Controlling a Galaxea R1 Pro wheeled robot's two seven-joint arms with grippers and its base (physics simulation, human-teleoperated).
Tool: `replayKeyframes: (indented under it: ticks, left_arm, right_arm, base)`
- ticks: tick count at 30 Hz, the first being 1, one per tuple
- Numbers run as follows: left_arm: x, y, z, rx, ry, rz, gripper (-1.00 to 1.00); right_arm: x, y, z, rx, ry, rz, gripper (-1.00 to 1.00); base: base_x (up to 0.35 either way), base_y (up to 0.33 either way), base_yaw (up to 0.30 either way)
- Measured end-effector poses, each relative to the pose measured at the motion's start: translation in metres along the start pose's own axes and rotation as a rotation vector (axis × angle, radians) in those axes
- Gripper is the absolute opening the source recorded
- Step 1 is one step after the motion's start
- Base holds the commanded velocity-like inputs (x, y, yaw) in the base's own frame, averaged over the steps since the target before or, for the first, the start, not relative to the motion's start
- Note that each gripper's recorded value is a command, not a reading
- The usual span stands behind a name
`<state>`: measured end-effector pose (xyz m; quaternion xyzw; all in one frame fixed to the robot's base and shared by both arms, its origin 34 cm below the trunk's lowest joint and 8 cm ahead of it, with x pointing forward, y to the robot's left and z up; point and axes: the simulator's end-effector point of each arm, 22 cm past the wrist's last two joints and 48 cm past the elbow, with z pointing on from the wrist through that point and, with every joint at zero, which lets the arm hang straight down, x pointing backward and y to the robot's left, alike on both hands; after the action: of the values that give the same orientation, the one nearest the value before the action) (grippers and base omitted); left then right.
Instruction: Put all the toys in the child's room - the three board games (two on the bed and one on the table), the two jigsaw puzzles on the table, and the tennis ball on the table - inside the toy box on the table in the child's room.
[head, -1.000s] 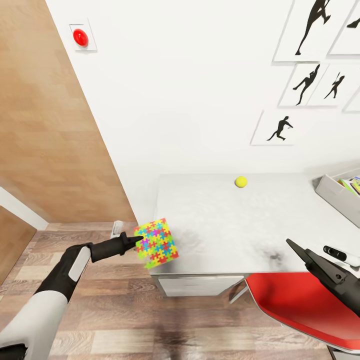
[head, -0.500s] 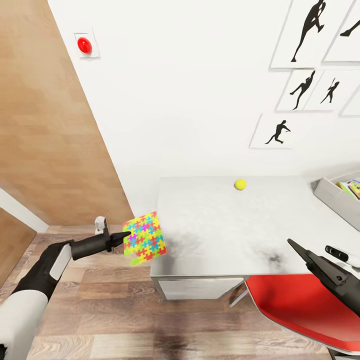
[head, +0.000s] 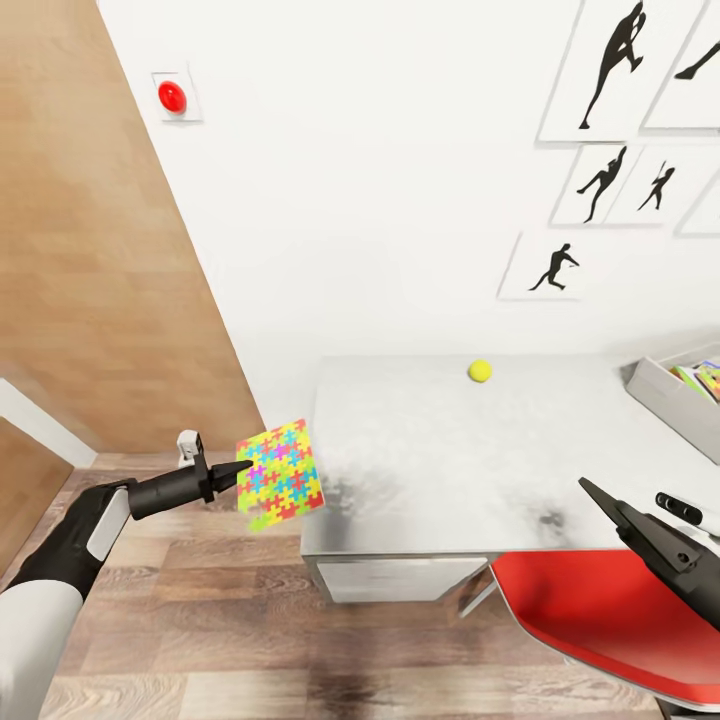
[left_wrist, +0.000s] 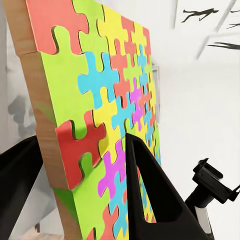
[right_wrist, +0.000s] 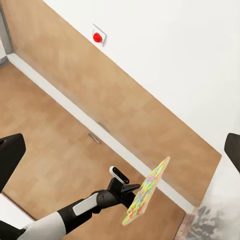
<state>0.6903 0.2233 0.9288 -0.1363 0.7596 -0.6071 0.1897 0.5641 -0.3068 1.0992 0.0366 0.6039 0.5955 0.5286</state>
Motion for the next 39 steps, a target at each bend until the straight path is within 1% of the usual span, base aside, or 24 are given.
replayKeyframes:
  ticks: [2,6,10,17,21,39]
  left_arm:
    - [0.0,-0.002,0.0,0.002,-0.001,0.003,-1.0]
    - [-0.002,-0.005,-0.003,0.002,-0.003,0.01,-1.0]
    - [-0.005,-0.008,-0.007,0.001,-0.007,0.019,-1.0]
    - [-0.007,-0.015,-0.009,0.005,-0.01,0.029,-1.0]
    - [-0.008,-0.019,-0.009,0.008,-0.012,0.036,-1.0]
    - [-0.01,-0.037,-0.01,0.026,-0.019,0.061,-1.0]
  right_arm:
    - [-0.001,0.001,0.0,-0.002,-0.001,-0.004,1.0]
    - [-0.002,0.007,0.0,-0.018,-0.005,-0.034,1.0]
    - [-0.002,0.013,-0.002,-0.035,-0.004,-0.044,1.0]
    - [-0.004,0.021,-0.003,-0.052,-0.008,-0.055,1.0]
    - [-0.006,0.024,-0.003,-0.06,-0.011,-0.074,1.0]
    - [-0.013,0.036,-0.004,-0.076,-0.02,-0.101,1.0]
  base:
    - [0.0,0.0,0.0]
    - [0.0,0.0,0.0]
    - [0.0,0.0,0.0]
    - [0.0,0.0,0.0]
    - [0.0,0.0,0.0]
    - [0.0,0.0,0.0]
